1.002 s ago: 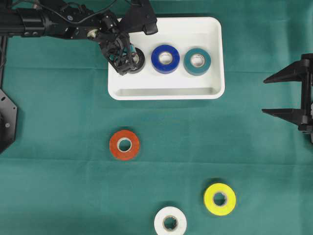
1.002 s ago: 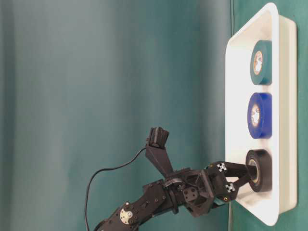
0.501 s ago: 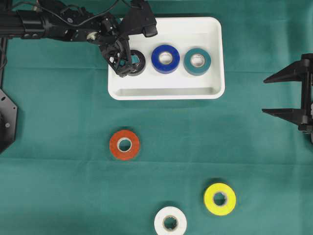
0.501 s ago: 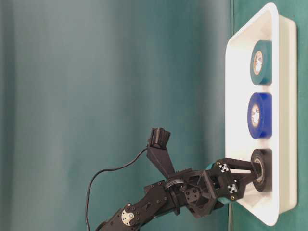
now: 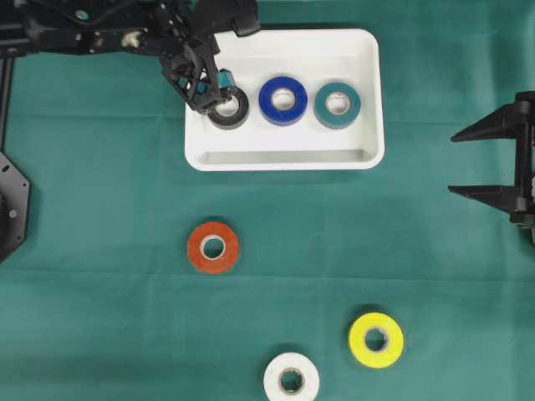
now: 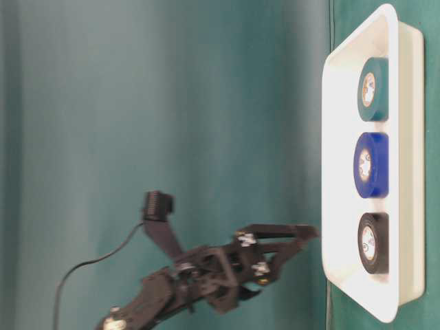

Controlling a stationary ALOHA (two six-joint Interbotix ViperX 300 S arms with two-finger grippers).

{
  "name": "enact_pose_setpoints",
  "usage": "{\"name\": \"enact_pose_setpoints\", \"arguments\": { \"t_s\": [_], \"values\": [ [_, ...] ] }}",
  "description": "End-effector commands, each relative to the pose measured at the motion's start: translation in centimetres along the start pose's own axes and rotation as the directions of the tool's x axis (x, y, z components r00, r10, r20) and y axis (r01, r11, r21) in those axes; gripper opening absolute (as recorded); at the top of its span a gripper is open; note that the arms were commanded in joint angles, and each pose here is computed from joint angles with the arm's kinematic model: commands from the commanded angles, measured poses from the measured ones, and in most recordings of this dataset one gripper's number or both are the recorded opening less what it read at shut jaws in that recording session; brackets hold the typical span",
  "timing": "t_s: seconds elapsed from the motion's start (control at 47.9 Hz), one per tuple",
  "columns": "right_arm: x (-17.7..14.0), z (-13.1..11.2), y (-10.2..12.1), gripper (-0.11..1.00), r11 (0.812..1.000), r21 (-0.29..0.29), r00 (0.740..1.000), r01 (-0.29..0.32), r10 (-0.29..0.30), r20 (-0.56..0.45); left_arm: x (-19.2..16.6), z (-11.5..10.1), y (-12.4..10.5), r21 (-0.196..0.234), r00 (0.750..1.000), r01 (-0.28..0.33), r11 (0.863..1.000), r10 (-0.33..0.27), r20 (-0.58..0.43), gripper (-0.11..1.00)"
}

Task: Pick up the tape from a random location and place it into the white case.
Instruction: 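Open the left gripper to release the black roll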

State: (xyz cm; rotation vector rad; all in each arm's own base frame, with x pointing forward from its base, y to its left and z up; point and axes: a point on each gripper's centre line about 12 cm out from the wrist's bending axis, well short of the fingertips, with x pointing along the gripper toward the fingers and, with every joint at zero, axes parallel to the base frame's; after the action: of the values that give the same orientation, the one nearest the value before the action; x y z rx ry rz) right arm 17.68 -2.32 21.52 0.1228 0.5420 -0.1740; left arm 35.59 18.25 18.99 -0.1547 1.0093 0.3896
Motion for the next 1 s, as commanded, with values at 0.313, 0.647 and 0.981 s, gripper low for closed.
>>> {"name": "enact_pose_setpoints", "arguments": {
  "t_s": [0.313, 0.647, 0.981],
  "values": [
    [-0.2, 1.3, 0.1, 0.84, 1.0, 0.002, 1.0, 0.0, 0.0, 0.023, -6.4, 2.8, -0.7, 0.024, 0.994, 0.003, 1.0, -0.005, 0.113, 0.85],
    [-0.2, 1.2, 0.1, 0.84, 1.0, -0.001, 1.0, 0.001, -0.001, 0.017, -6.4, 2.7, -0.8, 0.025, 0.994, 0.004, 1.0, -0.007, 0.11, 0.85],
    [-0.2, 1.2, 0.1, 0.84, 1.0, 0.002, 1.0, 0.001, -0.001, 0.017, -6.7, 2.7, -4.3, 0.098, 0.992, 0.052, 0.994, -0.063, 0.112, 0.85]
  ]
}}
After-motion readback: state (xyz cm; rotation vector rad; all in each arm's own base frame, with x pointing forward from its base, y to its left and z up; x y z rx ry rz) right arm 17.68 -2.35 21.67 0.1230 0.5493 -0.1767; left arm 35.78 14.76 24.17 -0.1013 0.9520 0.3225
